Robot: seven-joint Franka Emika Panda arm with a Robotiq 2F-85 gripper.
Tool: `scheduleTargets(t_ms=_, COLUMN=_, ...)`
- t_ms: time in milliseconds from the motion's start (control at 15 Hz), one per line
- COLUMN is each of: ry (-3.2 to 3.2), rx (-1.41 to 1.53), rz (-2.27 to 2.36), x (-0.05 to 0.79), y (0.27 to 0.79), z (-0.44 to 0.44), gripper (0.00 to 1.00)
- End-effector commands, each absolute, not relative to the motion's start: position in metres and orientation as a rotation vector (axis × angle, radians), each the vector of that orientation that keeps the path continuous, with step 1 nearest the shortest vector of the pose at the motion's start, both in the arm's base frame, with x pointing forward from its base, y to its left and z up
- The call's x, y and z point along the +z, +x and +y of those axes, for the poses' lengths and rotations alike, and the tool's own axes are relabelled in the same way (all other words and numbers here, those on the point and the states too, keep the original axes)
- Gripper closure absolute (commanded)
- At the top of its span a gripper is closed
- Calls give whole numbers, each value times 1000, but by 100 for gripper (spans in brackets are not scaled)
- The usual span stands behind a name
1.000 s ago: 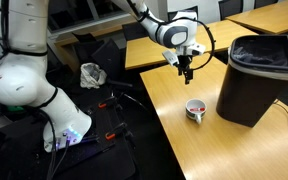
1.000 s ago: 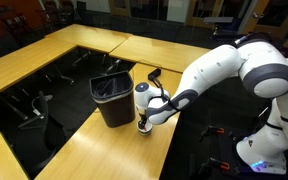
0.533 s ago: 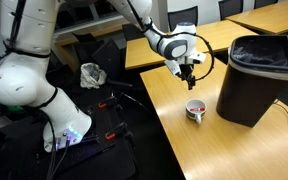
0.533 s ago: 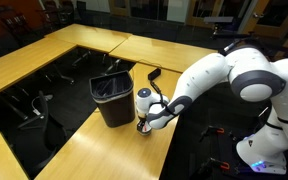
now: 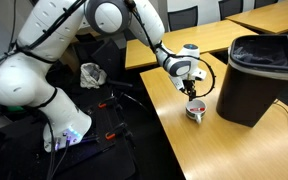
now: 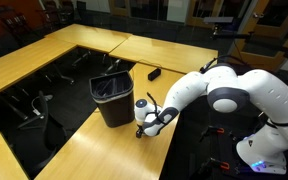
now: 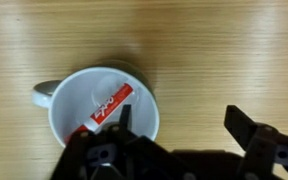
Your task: Move the cup slightly to the left
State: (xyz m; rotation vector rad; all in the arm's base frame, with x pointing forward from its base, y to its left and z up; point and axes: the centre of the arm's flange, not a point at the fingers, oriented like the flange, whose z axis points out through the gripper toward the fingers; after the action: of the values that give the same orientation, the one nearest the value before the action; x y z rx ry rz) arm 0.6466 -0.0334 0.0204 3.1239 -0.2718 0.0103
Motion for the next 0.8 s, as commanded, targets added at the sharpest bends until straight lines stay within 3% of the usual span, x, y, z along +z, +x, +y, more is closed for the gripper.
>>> scheduleTargets(t_ms=0, ry=3126, rx=1, rz=-216, x=3, y=667, z=-38, gripper=0)
scheduleTargets(t_ms=67, ry=3122, rx=-5, rz=-210, x=-2, y=669, z=-38, gripper=0)
scheduleTargets(t_ms=133, ry=3121, rx=-13, rz=-191, x=-7, y=670, z=-39, gripper=8)
scheduleTargets(t_ms=200, ry=3123, rx=-20, rz=-189, x=-10, y=671, z=-40, gripper=26)
scheduleTargets(t_ms=733, ry=3079, rx=-31, rz=-159, x=-27, y=677, z=-48, gripper=86)
